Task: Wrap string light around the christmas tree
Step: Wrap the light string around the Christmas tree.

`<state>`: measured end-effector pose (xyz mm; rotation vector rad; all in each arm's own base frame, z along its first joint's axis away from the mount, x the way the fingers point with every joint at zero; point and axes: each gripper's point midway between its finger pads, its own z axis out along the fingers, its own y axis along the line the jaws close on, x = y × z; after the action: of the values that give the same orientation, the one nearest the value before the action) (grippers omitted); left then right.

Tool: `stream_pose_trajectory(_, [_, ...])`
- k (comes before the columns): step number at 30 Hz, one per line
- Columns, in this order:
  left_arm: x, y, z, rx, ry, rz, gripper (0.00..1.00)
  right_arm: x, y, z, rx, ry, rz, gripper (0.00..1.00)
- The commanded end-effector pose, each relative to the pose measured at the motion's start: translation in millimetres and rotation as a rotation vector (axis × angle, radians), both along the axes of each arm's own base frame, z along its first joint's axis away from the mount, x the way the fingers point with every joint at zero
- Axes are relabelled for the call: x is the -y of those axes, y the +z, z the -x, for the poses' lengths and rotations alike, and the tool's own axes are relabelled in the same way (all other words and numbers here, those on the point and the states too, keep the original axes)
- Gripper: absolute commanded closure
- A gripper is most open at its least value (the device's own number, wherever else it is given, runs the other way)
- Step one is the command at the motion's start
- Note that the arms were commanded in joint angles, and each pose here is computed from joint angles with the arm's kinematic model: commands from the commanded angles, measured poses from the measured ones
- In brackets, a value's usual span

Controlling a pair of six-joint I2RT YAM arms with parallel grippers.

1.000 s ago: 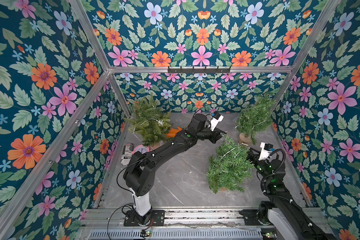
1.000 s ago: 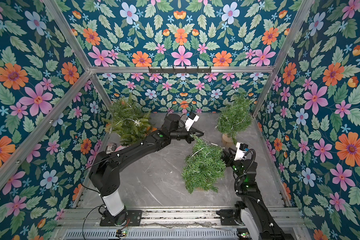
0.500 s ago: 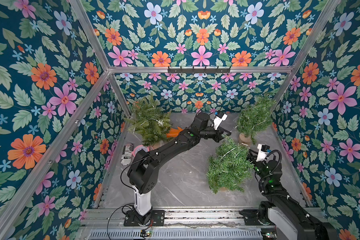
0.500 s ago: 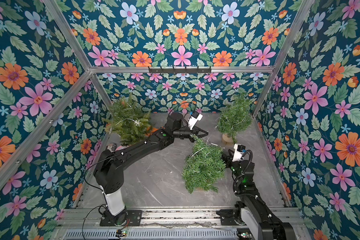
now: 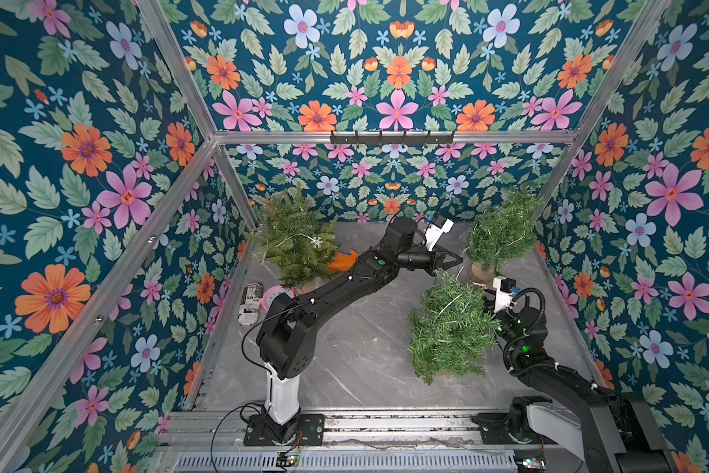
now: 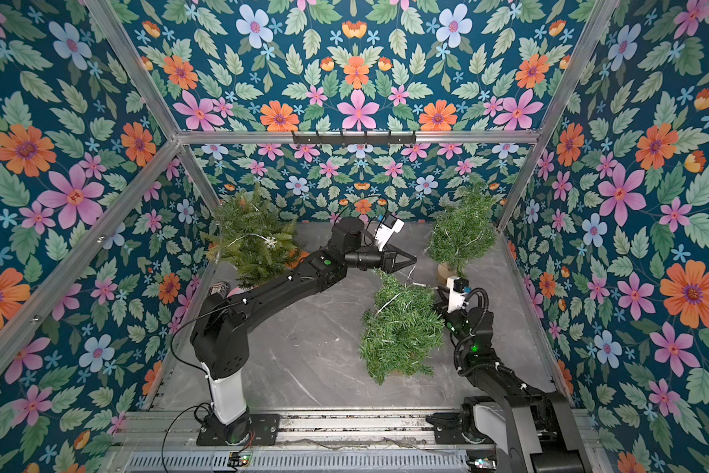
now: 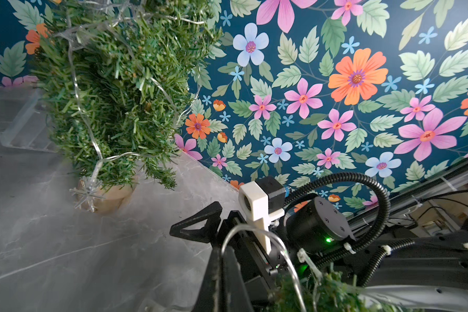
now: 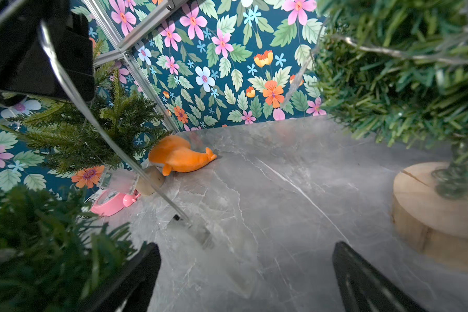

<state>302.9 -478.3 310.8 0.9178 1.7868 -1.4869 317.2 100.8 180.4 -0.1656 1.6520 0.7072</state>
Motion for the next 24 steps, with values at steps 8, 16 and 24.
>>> stream_pose_trajectory(8, [6.7, 7.2, -0.4, -0.004, -0.023, 0.035, 1.00, -3.9, 37.1, -16.1, 0.130, 0.018, 0.040, 0.00])
stream_pose_trajectory(16, [10.2, 5.8, -1.3, -0.027, -0.034, 0.037, 1.00, -10.8, 45.9, -25.1, 0.148, 0.059, 0.043, 0.04])
stream_pose_trajectory(24, [12.4, 10.0, 1.2, -0.048, -0.045, 0.052, 1.00, -21.5, 57.8, -29.6, 0.181, 0.123, 0.040, 0.13])
